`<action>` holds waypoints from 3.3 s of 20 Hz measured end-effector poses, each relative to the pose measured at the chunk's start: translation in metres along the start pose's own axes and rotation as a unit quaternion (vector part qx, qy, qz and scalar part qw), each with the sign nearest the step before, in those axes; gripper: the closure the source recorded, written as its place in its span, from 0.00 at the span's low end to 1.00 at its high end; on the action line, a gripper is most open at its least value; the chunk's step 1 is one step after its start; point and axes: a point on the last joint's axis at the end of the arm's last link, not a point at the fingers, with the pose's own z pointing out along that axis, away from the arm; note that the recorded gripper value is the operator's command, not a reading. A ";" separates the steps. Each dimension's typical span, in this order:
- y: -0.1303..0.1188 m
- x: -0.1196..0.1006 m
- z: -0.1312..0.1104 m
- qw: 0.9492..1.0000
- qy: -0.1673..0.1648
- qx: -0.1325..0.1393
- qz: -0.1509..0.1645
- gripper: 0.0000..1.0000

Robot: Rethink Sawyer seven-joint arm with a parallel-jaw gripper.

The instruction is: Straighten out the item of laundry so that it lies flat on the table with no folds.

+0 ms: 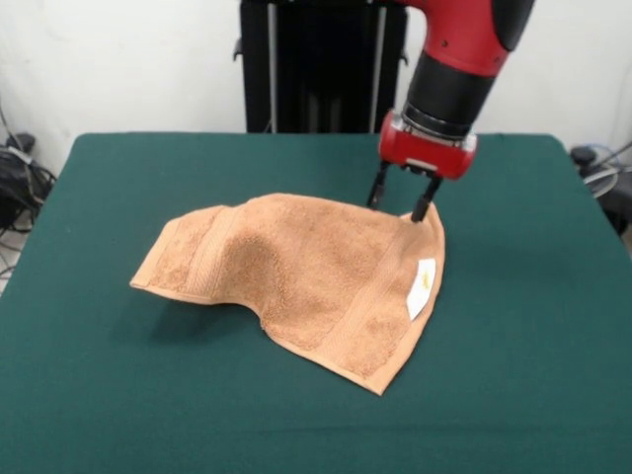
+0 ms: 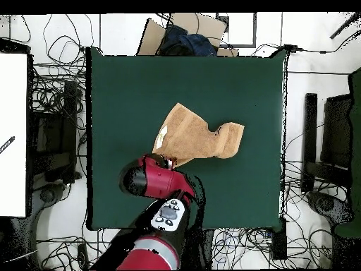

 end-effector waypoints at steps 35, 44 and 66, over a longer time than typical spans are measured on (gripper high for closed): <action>0.038 0.053 -0.002 0.987 0.051 -0.145 0.043 0.00; 0.041 0.075 0.025 0.986 0.066 -0.144 0.049 0.00; 0.037 0.085 0.038 0.984 0.072 -0.158 0.045 0.00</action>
